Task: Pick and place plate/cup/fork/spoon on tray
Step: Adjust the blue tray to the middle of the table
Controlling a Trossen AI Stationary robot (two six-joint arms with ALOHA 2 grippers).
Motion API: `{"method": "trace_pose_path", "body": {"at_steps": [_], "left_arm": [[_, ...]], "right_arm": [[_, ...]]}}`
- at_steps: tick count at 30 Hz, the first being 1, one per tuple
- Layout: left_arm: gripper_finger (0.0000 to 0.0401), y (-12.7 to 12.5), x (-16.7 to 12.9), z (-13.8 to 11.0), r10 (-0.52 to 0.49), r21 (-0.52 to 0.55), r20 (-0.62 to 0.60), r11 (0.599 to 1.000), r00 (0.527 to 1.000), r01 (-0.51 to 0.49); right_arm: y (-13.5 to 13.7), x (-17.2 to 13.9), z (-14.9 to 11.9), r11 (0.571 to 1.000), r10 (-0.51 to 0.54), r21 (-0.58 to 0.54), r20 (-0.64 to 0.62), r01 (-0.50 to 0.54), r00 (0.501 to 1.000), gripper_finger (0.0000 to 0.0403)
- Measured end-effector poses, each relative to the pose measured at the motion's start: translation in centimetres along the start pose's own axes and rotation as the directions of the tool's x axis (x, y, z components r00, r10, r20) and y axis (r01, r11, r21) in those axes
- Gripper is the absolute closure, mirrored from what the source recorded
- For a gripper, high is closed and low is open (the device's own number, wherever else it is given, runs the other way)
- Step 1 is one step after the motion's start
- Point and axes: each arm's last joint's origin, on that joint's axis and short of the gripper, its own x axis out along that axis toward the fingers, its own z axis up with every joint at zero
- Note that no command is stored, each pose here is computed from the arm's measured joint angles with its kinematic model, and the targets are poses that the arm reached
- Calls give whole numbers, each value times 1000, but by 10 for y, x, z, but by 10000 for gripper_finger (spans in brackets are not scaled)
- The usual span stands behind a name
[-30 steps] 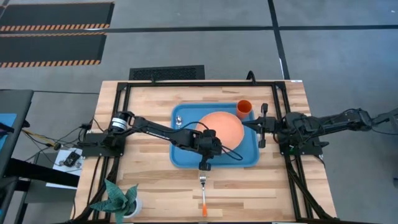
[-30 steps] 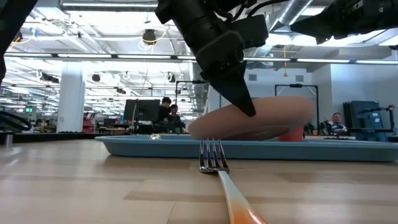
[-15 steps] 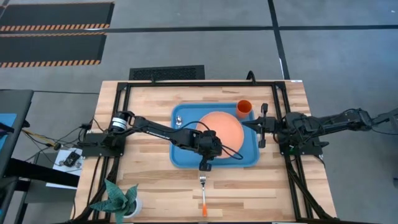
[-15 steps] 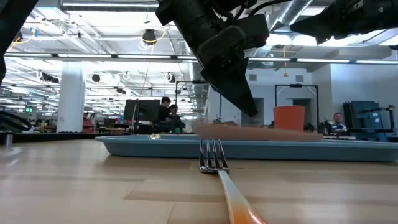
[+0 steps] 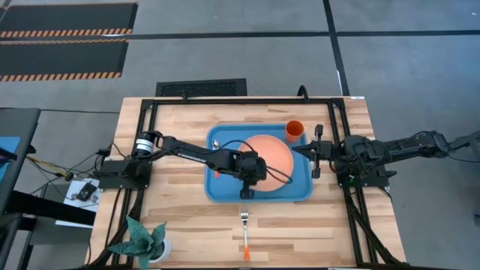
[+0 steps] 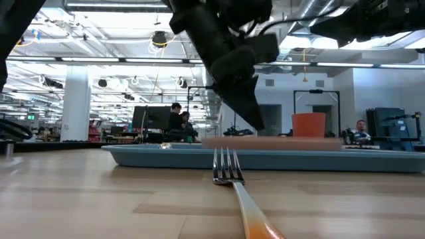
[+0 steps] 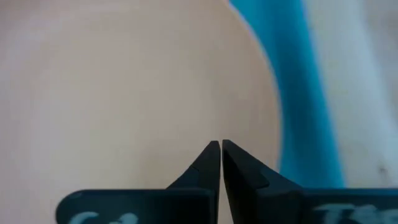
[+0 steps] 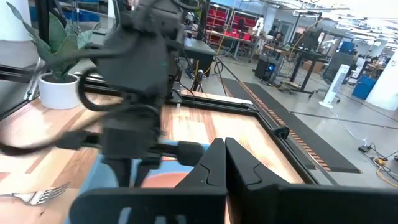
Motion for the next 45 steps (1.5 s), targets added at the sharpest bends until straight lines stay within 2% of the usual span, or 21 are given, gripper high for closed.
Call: {"method": "trace_pose_path", "body": {"at_steps": [5, 9, 18, 23, 28, 33, 36, 40, 42, 45], "left_arm": [[400, 19, 10, -15, 22, -63, -29, 998, 999, -24], [401, 25, 20, -30, 27, -98, -45, 995, 999, -32], [401, 28, 24, -34, 36, -115, -18, 993, 999, -38], [401, 30, 17, -25, 40, -100, 13, 994, 999, -38], [401, 34, -13, -21, 53, -133, 68, 990, 996, -43], [401, 30, -46, -50, 54, -193, 115, 981, 992, -31], [401, 24, -69, -76, 36, -236, 155, 972, 987, 2], [401, 17, -96, -115, 21, -274, 129, 962, 991, 15], [401, 15, -110, -134, 13, -292, 84, 956, 996, 12], [401, 16, -126, -160, 43, -338, -25, 940, 999, -49]], "right_arm": [[0, 0, 0, 1000, 0, 0, 0, 0, 1000, 396], [0, 0, 0, 1000, 0, 0, 0, 0, 1000, 396], [0, 0, 0, 1000, 0, 0, 0, 0, 1000, 396], [0, 0, 0, 1000, 0, 0, 0, 0, 1000, 396], [1, 0, -3, 1000, 9, 12, -34, -8, 999, 396], [2, 0, -10, 999, 20, 49, -100, -15, 995, 396], [2, -1, -12, 996, 26, 86, -138, -14, 990, 395], [1, -2, -8, 984, 39, 177, -240, 4, 970, 391], [1, -3, -8, 979, 51, 202, -341, 21, 939, 391], [2, -2, -9, 959, 64, 267, -523, 92, 850, 393]]}}
